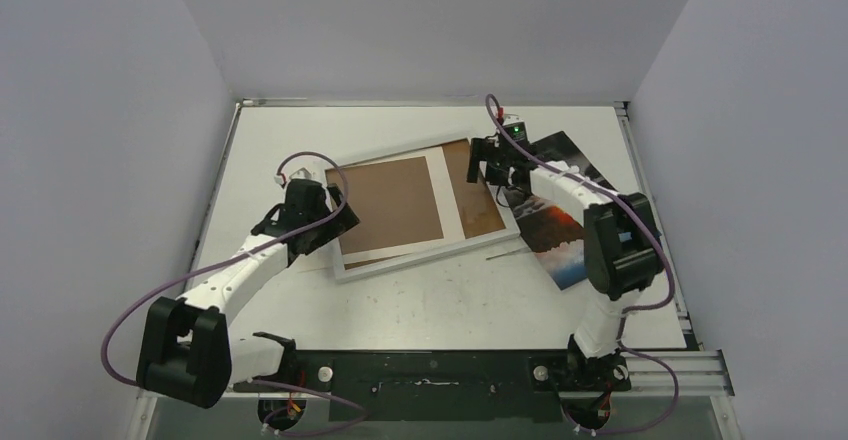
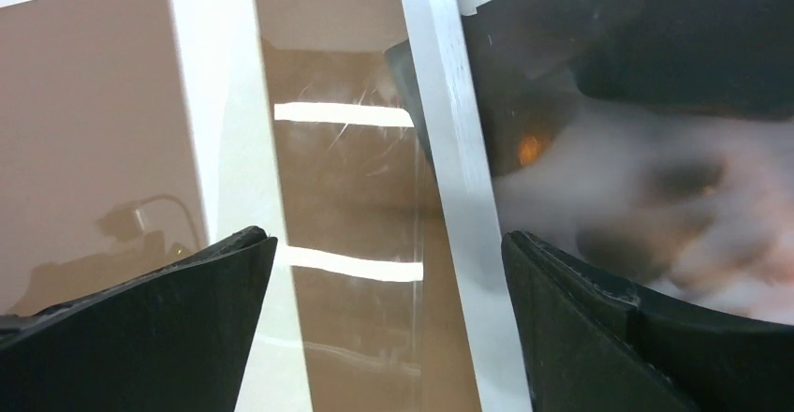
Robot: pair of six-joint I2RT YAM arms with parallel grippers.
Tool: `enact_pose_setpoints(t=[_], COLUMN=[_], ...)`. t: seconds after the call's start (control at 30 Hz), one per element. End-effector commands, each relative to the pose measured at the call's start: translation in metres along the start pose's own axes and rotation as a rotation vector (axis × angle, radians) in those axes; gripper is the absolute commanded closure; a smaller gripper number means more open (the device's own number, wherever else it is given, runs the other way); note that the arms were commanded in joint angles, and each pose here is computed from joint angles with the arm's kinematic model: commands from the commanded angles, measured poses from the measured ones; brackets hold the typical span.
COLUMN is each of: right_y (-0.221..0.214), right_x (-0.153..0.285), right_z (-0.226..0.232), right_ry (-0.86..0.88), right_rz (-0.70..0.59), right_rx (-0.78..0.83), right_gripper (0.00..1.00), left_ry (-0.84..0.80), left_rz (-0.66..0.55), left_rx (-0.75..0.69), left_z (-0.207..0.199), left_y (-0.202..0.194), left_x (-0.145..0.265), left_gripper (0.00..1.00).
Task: Take the photo out of the frame
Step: Adjust the photo frame at the center of the board, then reset both arms
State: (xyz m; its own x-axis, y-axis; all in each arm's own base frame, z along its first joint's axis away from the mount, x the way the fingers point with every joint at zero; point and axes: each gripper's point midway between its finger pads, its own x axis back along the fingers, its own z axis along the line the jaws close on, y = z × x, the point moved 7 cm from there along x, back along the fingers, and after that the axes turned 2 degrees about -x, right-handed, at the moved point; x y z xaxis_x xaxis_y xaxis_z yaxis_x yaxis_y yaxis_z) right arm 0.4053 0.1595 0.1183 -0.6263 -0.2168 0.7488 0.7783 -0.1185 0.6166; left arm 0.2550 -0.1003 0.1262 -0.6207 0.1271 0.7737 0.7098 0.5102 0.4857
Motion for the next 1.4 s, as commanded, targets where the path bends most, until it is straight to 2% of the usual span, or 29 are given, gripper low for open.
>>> enact_pose_setpoints(t=[0.0,0.23,0.3,0.37,0.43,0.5,0.6,0.67,0.77,0.83,0.97,1.03,1.23,1.37], right_y=[0.043,0.038,0.033,0.022,0.012,0.004,-0.003,-0.013,-0.024,-0.029,-0.032,-0.038,-0.058,-0.069], right_x=[0.075,0.131,0.146,0.156,0.166,0.171,0.177,0.172,0.174,0.173,0.157,0.141,0.107,0.094], right_z=[0.014,-0.013,-0.022,-0.032,-0.044,-0.054,-0.067,-0.071,-0.086,-0.102,-0.135,-0.141,-0.150,-0.157], right_ry=[0.063,-0.054,-0.069,-0.096,-0.147,-0.203,-0.276,-0.226,-0.212,-0.212,-0.269,-0.265,-0.266,-0.301], right_rz=[-0.319,-0.511,-0.604,-0.661,-0.704,-0.732,-0.768,-0.772,-0.858,-0.897,-0.858,-0.825,-0.795,-0.810], right_rx=[0.045,-0.010,-0.025,0.021,0.036,0.035,0.027,0.120,0.165,0.189,0.145,0.125,0.133,0.128], right_gripper=[0.05,0.06,0.07,0.08,0.09,0.08,0.10,0.06,0.10,0.09,0.08,0.08,0.06,0.09], left_ry=[-0.018,0.082,0.002,-0.166,-0.374,-0.416,-0.333,-0.229,-0.130,-0.055,0.171,0.181,0.159,0.168], left_rz=[-0.208,-0.384,-0.438,-0.508,-0.629,-0.708,-0.750,-0.781,-0.914,-0.978,-0.997,-1.030,-0.981,-0.978], left_rx=[-0.059,-0.044,-0.114,-0.242,-0.240,-0.195,-0.186,-0.189,-0.140,-0.142,-0.208,-0.237,-0.254,-0.268], left_z=[-0.012,0.004,0.002,-0.007,-0.021,-0.017,-0.010,-0.002,0.011,0.021,0.040,0.049,0.051,0.053], left_y=[0.036,0.052,0.051,0.048,0.047,0.043,0.048,0.053,0.058,0.062,0.068,0.070,0.080,0.076], left_x=[0.029,0.055,0.062,0.074,0.087,0.085,0.075,0.063,0.055,0.046,0.029,0.025,0.021,0.022], left_gripper=[0.03,0.03,0.03,0.03,0.03,0.03,0.03,0.03,0.03,0.03,0.04,0.04,0.04,0.04])
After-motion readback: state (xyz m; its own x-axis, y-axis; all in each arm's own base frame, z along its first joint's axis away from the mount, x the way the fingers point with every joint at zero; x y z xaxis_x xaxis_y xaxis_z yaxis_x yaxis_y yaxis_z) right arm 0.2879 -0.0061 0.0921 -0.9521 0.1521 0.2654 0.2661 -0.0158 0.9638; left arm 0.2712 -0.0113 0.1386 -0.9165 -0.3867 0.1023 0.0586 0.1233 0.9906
